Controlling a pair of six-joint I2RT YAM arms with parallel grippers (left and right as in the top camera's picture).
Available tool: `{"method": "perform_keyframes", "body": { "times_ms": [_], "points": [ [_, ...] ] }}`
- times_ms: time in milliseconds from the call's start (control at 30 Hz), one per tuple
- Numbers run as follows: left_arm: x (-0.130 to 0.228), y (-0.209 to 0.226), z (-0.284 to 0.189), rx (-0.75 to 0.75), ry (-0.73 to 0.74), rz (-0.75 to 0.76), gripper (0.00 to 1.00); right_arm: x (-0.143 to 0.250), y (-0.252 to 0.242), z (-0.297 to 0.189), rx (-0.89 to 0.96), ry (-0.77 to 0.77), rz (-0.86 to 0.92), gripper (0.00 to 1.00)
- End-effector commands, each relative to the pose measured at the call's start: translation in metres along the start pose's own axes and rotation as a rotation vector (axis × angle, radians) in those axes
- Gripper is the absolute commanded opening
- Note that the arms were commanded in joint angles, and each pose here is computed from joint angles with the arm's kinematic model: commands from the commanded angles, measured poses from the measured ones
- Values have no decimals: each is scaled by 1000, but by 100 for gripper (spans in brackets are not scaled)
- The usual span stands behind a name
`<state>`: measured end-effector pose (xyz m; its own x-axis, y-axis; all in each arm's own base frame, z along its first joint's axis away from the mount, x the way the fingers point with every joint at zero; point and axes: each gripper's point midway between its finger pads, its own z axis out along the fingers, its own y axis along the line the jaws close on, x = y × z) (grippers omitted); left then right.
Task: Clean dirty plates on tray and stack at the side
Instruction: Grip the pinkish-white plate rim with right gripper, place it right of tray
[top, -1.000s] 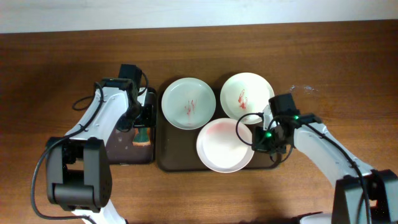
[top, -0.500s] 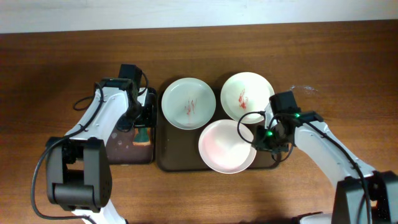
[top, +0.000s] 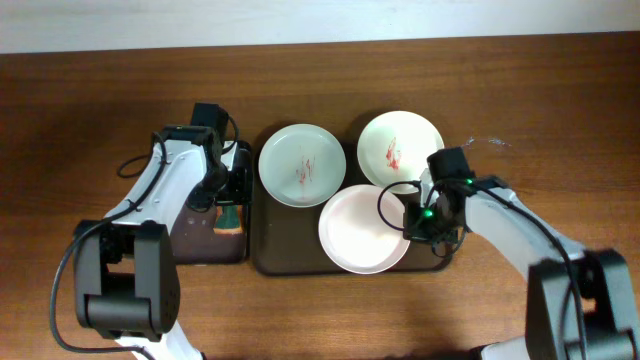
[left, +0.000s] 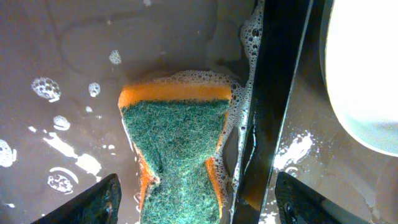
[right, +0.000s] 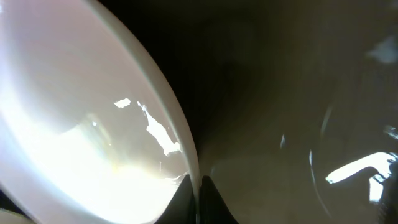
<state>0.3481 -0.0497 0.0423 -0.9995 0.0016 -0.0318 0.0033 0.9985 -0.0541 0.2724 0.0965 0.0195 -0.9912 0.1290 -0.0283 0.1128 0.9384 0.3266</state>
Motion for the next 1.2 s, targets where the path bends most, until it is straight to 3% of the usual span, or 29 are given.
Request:
{"method": "perform_keyframes", "body": {
  "times_ms": [0,100,333,733,1033,1067,1133,1167],
  "points": [
    [-5,-2,-3,16,-10,3,77,-28,7,-47,55,-182,-65,4],
    [-5,-2,-3,16,-10,3,77,-47,0,-87,176,-355,-89,4],
    [-5,-2,-3,16,-10,3,77,-56,2,-132,588,-612,-231,4],
    [-5,-2,-3,16,-10,3,79,-40,82,-178,832,-990,-441,4],
    [-5,-2,-3,16,-10,3,78,-36,88,-189,865,-1061,-424,4],
    [-5,-2,-3,16,-11,3,74,-38,87,-182,817,-1042,-402,4],
    [-5,-2,-3,15,-10,3,57,-44,77,-163,687,-963,-307,4],
    [-5,-2,-3,16,-10,3,56,-47,72,-158,648,-936,-269,4]
  ]
}}
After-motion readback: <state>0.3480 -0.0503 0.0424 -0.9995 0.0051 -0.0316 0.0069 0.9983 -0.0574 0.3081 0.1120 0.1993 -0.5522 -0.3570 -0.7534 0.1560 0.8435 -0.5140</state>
